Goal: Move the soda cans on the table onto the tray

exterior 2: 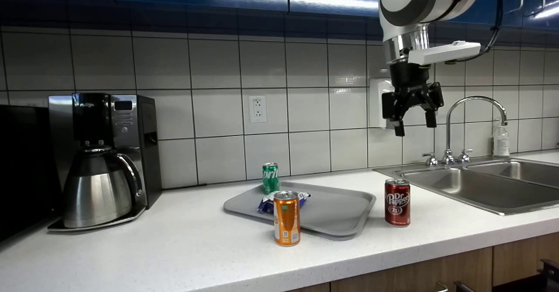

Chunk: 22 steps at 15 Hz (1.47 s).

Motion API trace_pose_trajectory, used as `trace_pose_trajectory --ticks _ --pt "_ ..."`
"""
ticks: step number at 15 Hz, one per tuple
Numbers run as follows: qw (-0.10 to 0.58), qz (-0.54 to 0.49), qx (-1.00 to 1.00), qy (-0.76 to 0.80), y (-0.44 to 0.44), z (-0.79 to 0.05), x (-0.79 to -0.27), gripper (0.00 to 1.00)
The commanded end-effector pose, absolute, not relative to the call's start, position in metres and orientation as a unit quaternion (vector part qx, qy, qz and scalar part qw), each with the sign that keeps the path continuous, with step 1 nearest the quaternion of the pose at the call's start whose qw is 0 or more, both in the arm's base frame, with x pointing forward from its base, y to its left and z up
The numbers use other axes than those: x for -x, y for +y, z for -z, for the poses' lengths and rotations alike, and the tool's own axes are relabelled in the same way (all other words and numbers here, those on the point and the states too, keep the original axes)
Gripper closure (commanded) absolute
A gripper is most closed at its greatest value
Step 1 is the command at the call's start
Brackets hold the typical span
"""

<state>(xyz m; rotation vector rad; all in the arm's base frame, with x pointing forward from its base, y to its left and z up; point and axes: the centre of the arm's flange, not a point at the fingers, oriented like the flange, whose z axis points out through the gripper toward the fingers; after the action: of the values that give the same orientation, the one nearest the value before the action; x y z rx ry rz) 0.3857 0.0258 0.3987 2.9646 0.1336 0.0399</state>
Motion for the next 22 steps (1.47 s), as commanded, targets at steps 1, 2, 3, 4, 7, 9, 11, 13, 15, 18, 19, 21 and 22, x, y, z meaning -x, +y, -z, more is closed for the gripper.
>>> trace_pose_trajectory --ticks 1,2,3,4,7,9,11,13,15,18,19,21,22 --pt "0.079 -0.014 -0.995 0.064 0.023 -0.371 -0.382 0.0" --pt "0.079 -0.014 -0.995 0.067 0.025 -0.366 -0.382 0.0" --pt "0.08 -0.015 -0.994 0.066 0.026 -0.358 -0.383 0.0" --pt "0.081 -0.012 -0.995 0.065 0.026 -0.351 -0.385 0.0" --pt "0.08 0.002 -0.995 0.067 0.026 -0.328 -0.39 0.0" --pt "0.081 0.013 -0.994 0.07 0.028 -0.314 -0.394 0.0" --pt "0.085 0.02 -0.993 0.074 0.032 -0.3 -0.397 0.0" --pt "0.089 0.025 -0.993 0.078 0.036 -0.288 -0.401 0.0" --pt "0.091 0.032 -0.992 0.081 0.036 -0.277 -0.405 0.0" --pt "0.096 0.043 -0.99 0.089 0.039 -0.263 -0.411 0.0" --pt "0.099 0.046 -0.99 0.092 0.041 -0.259 -0.414 0.0" --pt "0.102 0.052 -0.989 0.095 0.043 -0.252 -0.419 0.0" --pt "0.103 0.055 -0.989 0.096 0.044 -0.249 -0.421 0.0"
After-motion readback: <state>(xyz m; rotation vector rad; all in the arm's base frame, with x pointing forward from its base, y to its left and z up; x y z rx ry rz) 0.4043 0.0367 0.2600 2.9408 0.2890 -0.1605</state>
